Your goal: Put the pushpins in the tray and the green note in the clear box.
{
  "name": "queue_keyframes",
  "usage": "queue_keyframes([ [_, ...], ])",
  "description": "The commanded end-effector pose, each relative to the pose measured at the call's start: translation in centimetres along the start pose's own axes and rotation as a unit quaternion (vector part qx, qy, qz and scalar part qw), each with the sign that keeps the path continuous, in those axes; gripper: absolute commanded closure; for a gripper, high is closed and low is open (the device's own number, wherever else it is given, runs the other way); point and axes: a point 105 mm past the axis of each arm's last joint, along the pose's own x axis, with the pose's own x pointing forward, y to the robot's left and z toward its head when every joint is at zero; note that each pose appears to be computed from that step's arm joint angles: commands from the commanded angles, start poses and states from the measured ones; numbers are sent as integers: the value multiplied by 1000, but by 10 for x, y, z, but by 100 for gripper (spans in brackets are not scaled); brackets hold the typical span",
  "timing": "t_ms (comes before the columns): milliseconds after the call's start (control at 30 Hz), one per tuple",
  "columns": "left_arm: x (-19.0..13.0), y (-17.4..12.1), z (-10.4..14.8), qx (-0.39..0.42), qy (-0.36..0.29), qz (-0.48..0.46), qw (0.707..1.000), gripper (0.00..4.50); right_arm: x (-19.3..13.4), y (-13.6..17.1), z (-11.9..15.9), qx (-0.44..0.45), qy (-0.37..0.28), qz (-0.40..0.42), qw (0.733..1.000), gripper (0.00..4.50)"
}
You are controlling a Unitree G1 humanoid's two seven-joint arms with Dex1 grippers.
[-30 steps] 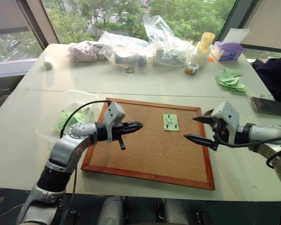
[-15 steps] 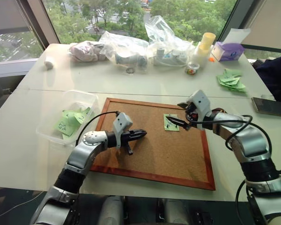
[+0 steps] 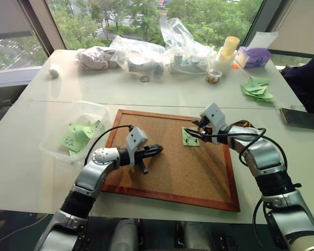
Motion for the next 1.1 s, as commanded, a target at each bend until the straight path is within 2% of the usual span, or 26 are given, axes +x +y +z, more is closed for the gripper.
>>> queue_keyframes([
  [33,-1,0,-12,-9,20,7,1000,450,0,-1,8,-8,-16,2,1000,221],
  [167,-1,0,-13,-9,21,8,1000,450,3,0,3,-5,-10,4,1000,221],
  [233,-1,-1,-14,-9,21,8,1000,450,4,0,1,-2,-8,3,1000,272],
  [300,-1,-2,-15,-10,23,8,1000,450,5,0,0,-1,-7,2,1000,346],
  [367,-1,-2,-18,-11,29,8,1000,450,5,0,1,0,-9,4,1000,445],
  [567,-2,-2,-31,-8,54,10,998,450,-5,-5,15,-7,-30,-13,999,448],
  [867,-4,-2,-41,-12,72,10,997,450,-62,-39,51,35,-102,-106,989,448],
  [933,-4,-2,-41,-13,73,9,997,450,-80,-54,46,54,-104,-141,983,448],
  [1100,-3,-4,-43,-12,73,6,997,450,-112,-82,7,76,-55,-217,972,448],
])
